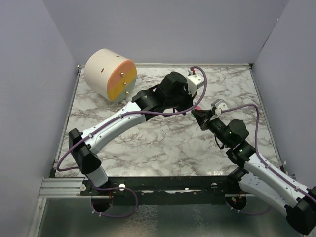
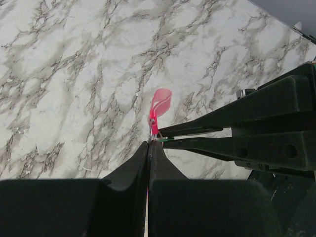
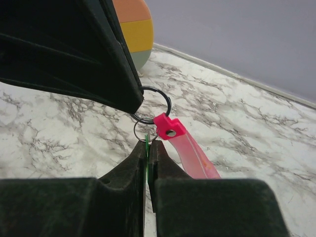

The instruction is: Put the keys on the keyring

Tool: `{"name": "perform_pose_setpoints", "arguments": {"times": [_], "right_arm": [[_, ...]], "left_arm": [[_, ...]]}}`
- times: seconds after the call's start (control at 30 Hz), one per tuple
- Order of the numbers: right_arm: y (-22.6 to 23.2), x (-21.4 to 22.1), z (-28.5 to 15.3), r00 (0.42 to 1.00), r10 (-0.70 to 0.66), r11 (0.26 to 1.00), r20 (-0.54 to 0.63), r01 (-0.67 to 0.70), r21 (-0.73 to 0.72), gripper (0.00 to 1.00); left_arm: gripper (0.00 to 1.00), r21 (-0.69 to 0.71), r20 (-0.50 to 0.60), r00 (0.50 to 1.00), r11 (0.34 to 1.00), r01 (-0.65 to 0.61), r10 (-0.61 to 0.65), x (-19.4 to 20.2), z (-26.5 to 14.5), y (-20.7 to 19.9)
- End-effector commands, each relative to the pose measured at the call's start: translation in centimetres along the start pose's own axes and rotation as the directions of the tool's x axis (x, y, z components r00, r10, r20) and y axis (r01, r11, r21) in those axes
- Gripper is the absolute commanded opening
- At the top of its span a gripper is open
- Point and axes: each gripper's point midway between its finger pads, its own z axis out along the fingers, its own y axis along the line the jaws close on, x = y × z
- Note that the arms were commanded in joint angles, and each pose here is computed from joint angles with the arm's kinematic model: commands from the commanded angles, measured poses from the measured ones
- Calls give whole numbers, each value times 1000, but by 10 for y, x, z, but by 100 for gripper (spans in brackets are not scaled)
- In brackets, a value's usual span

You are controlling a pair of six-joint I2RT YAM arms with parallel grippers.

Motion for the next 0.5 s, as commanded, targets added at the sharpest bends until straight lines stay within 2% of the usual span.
{"name": "perform_pose_setpoints", "arguments": {"times": [0.0, 0.47], "right_arm": [[-17, -8, 1, 1000, 20, 994, -4, -20, 105, 1], [-26, -11, -3, 1000, 31, 987, 5, -31, 159, 1]], "left_arm": [[0, -26, -15, 1000, 999, -28, 28, -4, -6, 3], [0, 41, -108, 993, 998, -51, 55, 23, 1, -6]]}}
